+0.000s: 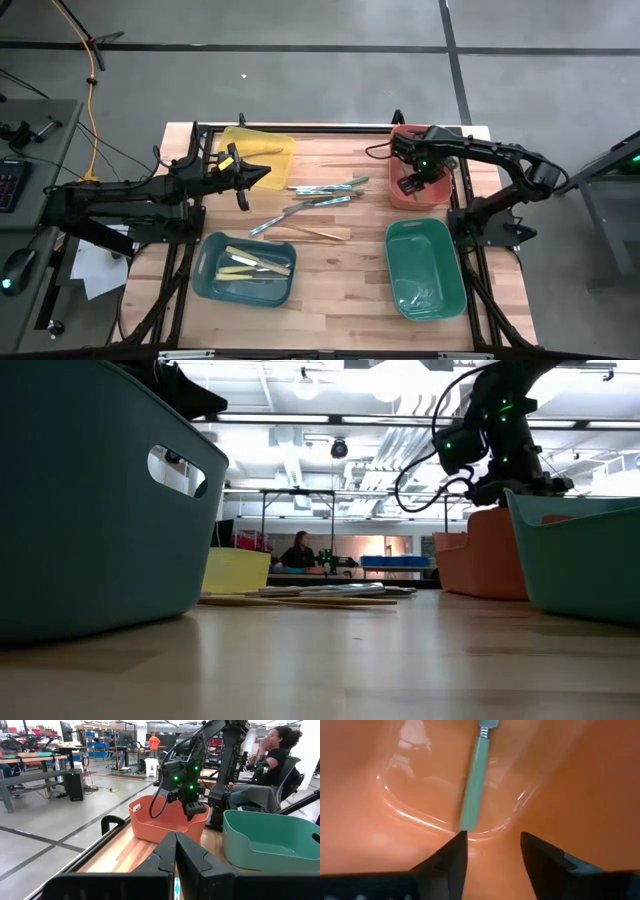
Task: Sort silverware by color (type)
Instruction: Put the patterned green knife into the green bin
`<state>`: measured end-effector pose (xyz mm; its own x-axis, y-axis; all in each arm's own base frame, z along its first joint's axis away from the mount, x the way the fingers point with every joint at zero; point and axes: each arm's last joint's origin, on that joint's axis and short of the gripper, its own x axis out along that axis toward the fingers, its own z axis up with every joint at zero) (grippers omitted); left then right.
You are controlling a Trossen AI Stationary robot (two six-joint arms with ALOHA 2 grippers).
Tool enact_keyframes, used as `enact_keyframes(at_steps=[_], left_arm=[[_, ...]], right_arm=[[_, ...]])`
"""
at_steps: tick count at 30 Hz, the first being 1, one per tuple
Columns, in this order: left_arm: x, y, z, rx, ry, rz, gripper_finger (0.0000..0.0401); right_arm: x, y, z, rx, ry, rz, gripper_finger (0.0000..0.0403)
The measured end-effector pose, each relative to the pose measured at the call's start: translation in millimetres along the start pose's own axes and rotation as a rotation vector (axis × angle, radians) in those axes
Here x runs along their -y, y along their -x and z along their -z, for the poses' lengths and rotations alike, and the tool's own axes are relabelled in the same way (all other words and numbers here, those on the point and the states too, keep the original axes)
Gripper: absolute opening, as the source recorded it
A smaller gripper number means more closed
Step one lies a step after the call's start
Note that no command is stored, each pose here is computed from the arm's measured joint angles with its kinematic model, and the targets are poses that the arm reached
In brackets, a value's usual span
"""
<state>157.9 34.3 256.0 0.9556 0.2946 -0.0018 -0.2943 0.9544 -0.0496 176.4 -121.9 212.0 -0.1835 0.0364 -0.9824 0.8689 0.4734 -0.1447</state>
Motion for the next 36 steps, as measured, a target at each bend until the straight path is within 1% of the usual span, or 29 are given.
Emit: enact_keyframes(at_steps=[2,5,10,14,18,20,22,25,28,30,33,36], left_arm=[[-0.1,0.0,0.0,0.0,0.0,0.0,0.0],[-0.1,0.0,0.0,0.0,0.0,0.0,0.0],[0.0,0.0,0.0,0.0,0.0,0.0,0.0],[0.0,0.0,0.0,0.0,-0.002,0.0,0.0],[-0.1,0.0,0.0,0.0,-0.001,-0.001,0.0],[0.0,0.1,-0.2,0.002,-0.001,-0.001,0.0],[0.0,0.0,-0.2,0.002,-0.001,-0.001,0.0],[-0.1,0.0,-0.2,0.002,-0.001,-0.001,0.0],[0.0,0.0,-0.7,0.008,-0.003,-0.001,0.0],[0.0,0.0,-0.7,0.007,-0.016,-0.001,0.0],[0.0,0.0,-0.4,0.005,-0.017,-0.002,0.0],[0.0,0.0,-0.3,0.004,-0.016,-0.001,0.0]], right_arm=[[0.2,1.2,1.0,0.0,0.023,-0.015,0.0178],[2.2,5.4,4.3,0.017,0.035,-0.028,0.0184],[8.3,31.8,11.5,0.137,0.05,-0.084,0.0184],[10.7,63.5,19.8,0.322,0.083,-0.159,0.0184],[3.4,90.2,25.1,0.58,0.11,-0.296,0.0185],[-5.5,100.5,25.7,0.694,0.149,-0.367,0.0185],[-18.0,109.5,24.9,0.79,0.221,-0.448,0.0185],[-43.2,117.7,22.6,0.885,0.354,-0.559,0.0185],[-73.0,116.2,20.0,0.937,0.527,-0.602,0.0185],[-92.4,110.4,17.8,0.961,0.646,-0.588,0.0185],[-119.2,94.2,11.3,0.967,0.821,-0.521,0.0185],[-142.0,72.5,4.2,0.929,0.951,-0.457,0.0185]])
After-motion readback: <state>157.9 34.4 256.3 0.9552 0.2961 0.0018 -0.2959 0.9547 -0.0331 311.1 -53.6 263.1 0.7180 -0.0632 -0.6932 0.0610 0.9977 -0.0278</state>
